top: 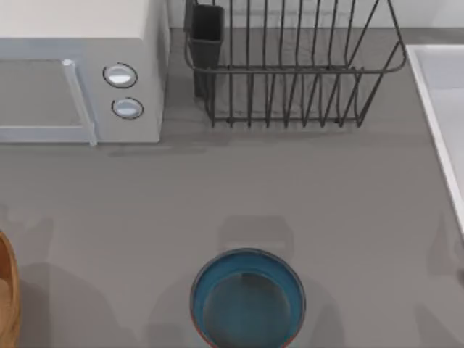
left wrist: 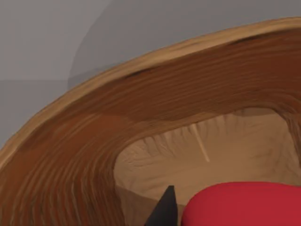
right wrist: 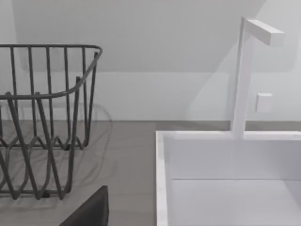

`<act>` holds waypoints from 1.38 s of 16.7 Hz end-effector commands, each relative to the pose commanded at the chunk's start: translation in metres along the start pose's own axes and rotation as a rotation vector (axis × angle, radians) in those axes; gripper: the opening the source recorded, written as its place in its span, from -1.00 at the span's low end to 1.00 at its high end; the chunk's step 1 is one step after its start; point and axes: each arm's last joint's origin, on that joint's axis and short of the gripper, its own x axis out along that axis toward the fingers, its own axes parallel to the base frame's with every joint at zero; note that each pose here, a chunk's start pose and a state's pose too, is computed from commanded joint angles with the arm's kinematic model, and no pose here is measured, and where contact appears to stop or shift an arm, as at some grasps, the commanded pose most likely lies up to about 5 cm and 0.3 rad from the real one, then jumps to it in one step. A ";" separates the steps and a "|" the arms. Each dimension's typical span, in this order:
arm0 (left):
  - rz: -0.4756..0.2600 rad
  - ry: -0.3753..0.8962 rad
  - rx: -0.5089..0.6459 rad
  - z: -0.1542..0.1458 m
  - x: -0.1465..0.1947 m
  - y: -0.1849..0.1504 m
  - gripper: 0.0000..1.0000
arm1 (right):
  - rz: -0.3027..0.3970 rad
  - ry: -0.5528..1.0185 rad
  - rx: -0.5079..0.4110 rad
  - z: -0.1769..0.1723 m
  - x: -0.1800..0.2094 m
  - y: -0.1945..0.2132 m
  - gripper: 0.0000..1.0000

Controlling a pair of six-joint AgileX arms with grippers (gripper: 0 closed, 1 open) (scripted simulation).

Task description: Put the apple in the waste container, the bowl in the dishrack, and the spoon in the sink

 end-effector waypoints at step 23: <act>0.000 0.000 0.000 0.000 0.000 0.000 1.00 | 0.000 0.000 0.000 0.000 0.000 0.000 1.00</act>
